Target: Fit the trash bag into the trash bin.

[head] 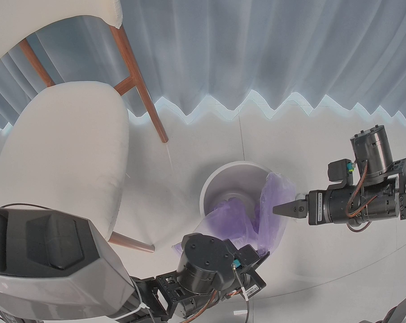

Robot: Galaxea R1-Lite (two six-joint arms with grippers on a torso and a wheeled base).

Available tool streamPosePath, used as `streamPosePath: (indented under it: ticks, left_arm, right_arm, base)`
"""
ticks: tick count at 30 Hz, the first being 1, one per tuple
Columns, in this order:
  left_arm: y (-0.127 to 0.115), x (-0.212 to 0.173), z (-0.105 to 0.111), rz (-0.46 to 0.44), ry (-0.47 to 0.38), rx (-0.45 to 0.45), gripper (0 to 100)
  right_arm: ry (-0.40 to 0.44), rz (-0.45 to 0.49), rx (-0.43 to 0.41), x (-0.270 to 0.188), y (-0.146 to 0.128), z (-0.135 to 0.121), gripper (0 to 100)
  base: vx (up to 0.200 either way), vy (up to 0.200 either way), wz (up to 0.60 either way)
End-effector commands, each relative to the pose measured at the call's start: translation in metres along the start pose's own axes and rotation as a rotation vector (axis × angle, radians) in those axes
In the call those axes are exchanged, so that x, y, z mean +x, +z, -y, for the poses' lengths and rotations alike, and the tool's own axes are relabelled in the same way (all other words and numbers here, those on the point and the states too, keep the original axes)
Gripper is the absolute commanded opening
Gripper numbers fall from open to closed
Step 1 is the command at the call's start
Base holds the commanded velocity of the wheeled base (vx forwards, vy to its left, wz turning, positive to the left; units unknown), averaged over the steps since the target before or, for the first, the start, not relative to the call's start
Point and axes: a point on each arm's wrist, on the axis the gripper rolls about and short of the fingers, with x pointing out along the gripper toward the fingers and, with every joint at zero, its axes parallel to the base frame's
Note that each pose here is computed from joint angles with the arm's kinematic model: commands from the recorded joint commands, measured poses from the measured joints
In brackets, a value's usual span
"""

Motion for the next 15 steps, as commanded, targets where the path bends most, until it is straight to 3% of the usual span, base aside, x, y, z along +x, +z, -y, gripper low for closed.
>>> streamPosePath:
  ticks: [1,15]
  left_arm:
    - [-0.003,0.002,0.005,-0.009,-0.009,-0.002,0]
    - [-0.005,0.003,0.004,-0.018,-0.003,-0.005,0]
  right_arm:
    - [-0.017,-0.059,-0.007,0.02,-0.004,-0.001,100]
    - [-0.127,-0.116,0.005,0.052,-0.01,0.011,100]
  base:
    - [0.0,0.0,0.0]
    - [0.0,0.0,0.0]
